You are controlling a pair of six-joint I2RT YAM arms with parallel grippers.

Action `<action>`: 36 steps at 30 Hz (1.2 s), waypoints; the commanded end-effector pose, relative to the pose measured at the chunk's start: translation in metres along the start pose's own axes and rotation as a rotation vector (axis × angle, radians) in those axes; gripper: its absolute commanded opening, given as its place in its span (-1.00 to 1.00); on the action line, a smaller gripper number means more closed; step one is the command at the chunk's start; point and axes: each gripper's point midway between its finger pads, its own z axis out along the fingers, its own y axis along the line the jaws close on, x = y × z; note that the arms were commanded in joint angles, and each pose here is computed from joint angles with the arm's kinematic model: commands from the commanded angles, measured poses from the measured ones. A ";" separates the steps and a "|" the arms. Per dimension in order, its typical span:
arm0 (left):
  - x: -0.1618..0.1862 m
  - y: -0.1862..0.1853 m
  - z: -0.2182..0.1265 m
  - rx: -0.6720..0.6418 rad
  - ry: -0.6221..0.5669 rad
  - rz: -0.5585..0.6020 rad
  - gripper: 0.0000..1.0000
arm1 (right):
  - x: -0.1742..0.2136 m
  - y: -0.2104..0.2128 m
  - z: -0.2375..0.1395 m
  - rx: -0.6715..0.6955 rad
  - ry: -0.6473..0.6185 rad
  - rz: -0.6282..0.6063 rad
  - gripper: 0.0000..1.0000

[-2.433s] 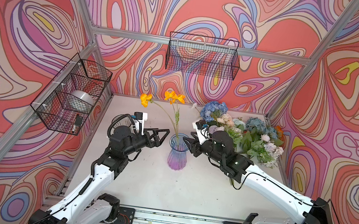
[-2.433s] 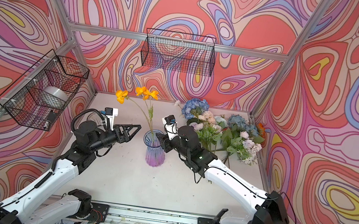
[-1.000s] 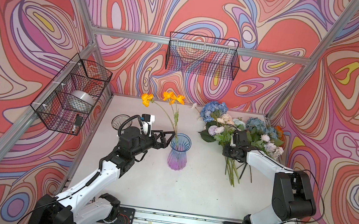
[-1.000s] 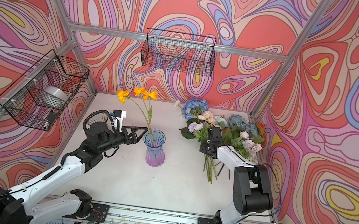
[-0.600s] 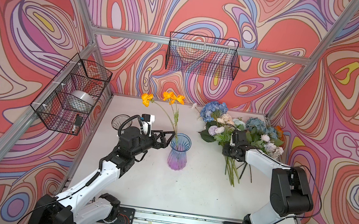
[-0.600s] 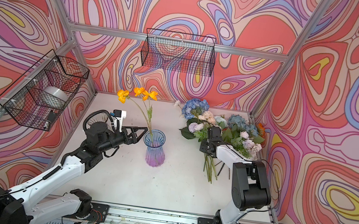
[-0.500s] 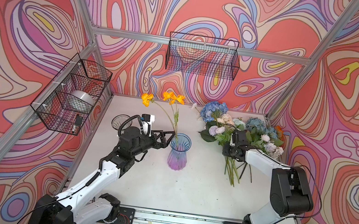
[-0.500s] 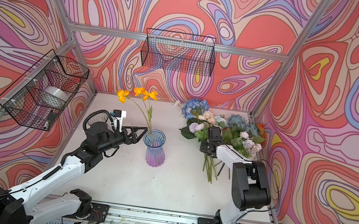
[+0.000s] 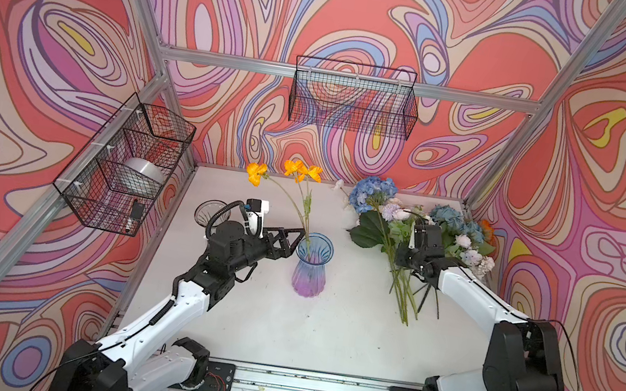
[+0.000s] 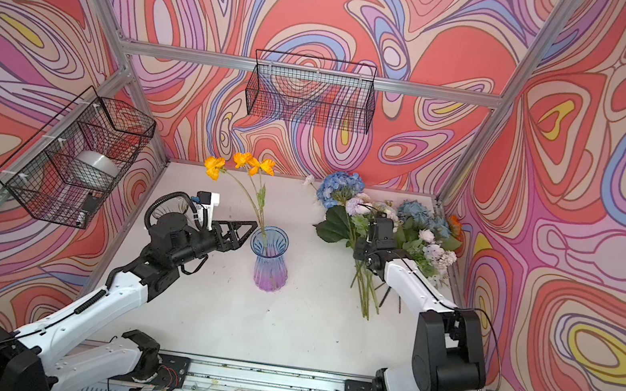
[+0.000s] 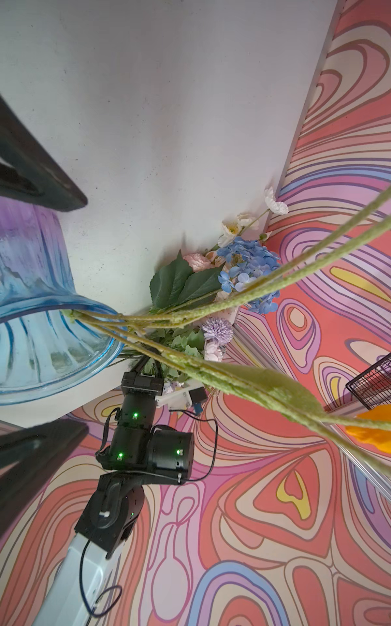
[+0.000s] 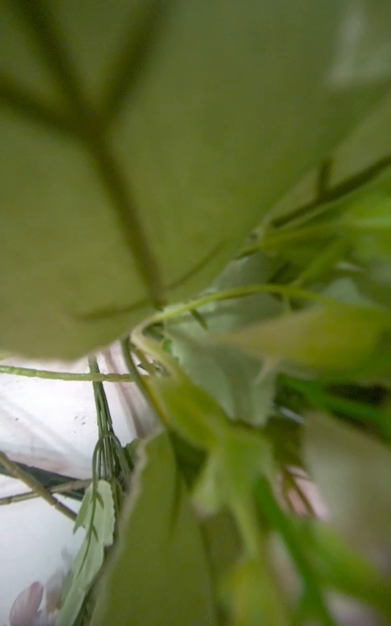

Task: Arrange the flowers into the vase
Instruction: 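Lower right gripper into the flower bunch and close on pink rose stems, then lift the pink and purple flower bunch upright with the right gripper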

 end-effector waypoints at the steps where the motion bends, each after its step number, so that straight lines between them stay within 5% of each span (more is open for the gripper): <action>1: -0.008 -0.011 -0.003 0.037 -0.040 0.008 0.98 | -0.012 -0.008 -0.015 0.023 -0.061 -0.006 -1.00; 8: -0.007 -0.010 -0.004 0.039 -0.043 0.002 0.98 | -0.034 0.003 -0.045 -0.048 -0.154 -0.010 -1.00; 36: -0.009 -0.001 0.000 0.034 -0.092 -0.087 0.97 | -0.104 0.127 -0.251 -0.828 -0.632 -0.180 -1.00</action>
